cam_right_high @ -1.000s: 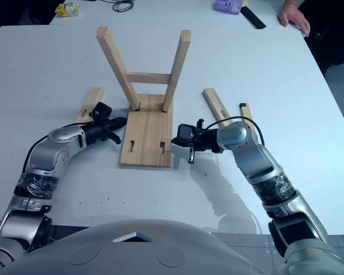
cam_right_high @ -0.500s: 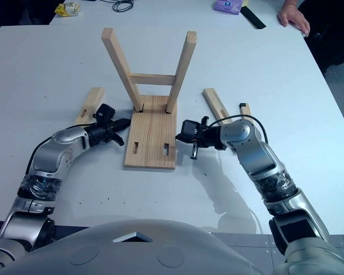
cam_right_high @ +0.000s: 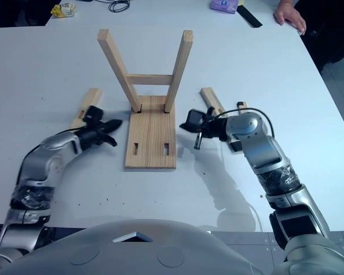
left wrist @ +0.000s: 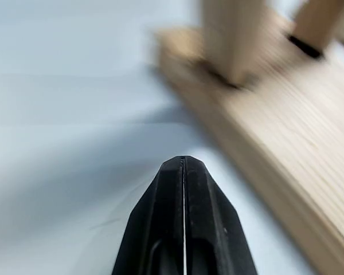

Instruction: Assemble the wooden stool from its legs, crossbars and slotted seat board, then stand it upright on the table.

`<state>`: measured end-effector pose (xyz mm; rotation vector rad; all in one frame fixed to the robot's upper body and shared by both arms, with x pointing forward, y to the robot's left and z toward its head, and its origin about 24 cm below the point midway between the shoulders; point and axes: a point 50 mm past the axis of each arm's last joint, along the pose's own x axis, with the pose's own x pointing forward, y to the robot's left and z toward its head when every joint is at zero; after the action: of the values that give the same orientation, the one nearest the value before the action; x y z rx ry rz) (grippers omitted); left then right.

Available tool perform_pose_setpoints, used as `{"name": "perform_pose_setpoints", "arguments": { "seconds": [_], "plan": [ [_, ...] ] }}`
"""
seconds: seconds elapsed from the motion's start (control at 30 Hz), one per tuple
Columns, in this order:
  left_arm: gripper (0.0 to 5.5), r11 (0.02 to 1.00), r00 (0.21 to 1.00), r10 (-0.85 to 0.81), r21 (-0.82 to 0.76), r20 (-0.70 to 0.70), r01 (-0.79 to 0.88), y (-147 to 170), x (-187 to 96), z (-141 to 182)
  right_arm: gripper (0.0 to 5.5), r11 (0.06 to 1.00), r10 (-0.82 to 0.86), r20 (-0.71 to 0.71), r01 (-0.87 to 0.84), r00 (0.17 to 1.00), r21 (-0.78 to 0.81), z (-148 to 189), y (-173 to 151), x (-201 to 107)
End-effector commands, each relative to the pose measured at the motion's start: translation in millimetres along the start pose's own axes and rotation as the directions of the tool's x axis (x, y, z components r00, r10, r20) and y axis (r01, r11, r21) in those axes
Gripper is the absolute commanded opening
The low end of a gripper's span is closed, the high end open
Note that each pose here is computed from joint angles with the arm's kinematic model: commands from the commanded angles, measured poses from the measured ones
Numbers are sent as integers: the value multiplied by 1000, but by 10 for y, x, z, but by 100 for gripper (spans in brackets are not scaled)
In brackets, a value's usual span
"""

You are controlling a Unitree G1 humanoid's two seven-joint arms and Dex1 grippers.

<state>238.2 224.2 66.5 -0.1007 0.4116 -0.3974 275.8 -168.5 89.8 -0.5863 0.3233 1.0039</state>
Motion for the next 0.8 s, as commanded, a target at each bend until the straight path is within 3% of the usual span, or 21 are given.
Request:
{"name": "perform_pose_setpoints", "arguments": {
  "seconds": [0.03, 0.27, 0.47, 0.6, 0.8],
  "plan": [
    [0, 968, 951, 246, -90, 189, -232, 53, -507, 244, 2, 940, -324, -7, 323, 946, 113, -17, -299, -211],
    [0, 925, 916, 380, -37, 129, -379, -184, -498, 31, 2, 738, -614, -107, 617, 782, 274, -187, -284, -224],
    [0, 834, 819, 539, 10, 196, -551, -104, -348, 79, 2, 504, -809, -143, 797, 571, 332, -145, -636, -286],
    [0, 842, 814, 534, -53, 229, -537, -199, -254, 87, 2, 479, -828, -142, 815, 543, 325, -125, -658, -253],
    [88, 895, 856, 438, -48, 274, -443, -389, -149, 160, 0, 491, -822, -115, 796, 558, 355, -51, -578, -174]
  ]
}}
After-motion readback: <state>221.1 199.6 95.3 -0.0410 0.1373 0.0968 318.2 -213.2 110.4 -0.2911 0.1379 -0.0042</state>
